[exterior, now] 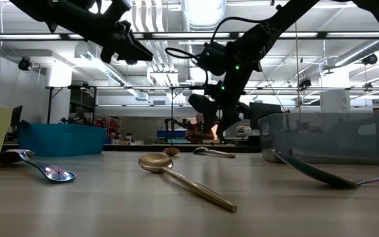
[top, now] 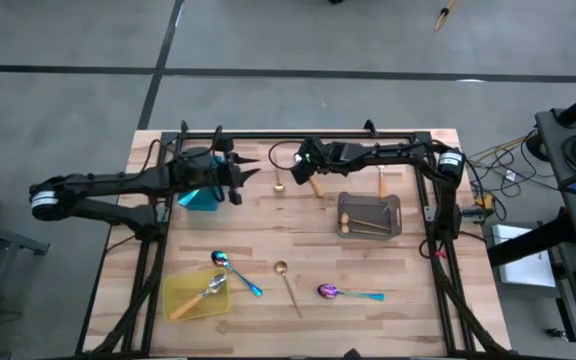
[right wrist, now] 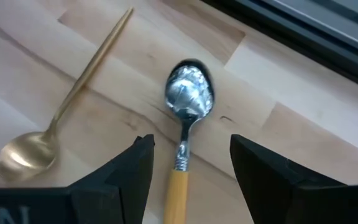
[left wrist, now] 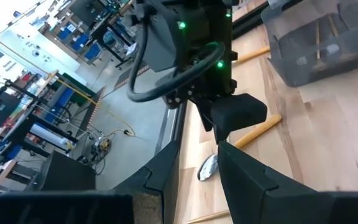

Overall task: Sort silverware by color (type)
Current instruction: Put the yellow spoon into the yellow bin

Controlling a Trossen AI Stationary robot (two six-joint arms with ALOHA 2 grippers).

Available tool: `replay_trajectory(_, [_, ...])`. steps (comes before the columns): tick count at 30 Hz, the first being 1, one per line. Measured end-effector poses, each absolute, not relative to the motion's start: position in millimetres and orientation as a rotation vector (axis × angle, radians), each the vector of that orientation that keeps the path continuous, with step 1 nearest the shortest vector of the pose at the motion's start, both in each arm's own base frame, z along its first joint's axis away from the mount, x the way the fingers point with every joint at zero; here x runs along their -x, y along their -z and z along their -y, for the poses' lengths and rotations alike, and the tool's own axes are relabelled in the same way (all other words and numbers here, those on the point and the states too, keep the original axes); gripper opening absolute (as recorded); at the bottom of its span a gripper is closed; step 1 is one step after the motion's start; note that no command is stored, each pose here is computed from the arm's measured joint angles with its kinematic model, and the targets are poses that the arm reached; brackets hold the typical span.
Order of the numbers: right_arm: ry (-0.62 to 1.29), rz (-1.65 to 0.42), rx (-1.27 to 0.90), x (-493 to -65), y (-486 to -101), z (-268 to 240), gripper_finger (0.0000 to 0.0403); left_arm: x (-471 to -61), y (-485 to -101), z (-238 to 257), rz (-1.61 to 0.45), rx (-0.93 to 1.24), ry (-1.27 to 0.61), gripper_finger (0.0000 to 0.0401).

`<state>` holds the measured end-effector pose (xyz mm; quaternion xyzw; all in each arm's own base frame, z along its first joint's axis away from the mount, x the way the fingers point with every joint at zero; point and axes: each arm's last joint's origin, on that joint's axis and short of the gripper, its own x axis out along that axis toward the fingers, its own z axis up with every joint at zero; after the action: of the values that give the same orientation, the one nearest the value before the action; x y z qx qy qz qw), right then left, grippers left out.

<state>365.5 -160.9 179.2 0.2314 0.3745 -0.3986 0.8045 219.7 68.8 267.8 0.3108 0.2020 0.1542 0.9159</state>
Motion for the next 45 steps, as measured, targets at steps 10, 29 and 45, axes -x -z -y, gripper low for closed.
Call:
replay_trajectory(10, [0.867,-0.839,-0.490,-366,-166,162,0.0203,-230,-259,-72,-0.442,-0.684,-0.303,0.0093])
replay_trajectory(29, [0.901,-0.940,-0.484,-372,-116,167,0.0168,-229,-260,-74,-0.439,-0.679,-0.315,0.0093])
replay_trajectory(45, [0.936,-0.902,-0.462,-373,-121,164,0.0030,-229,-259,-75,-0.443,-0.677,-0.318,0.0093])
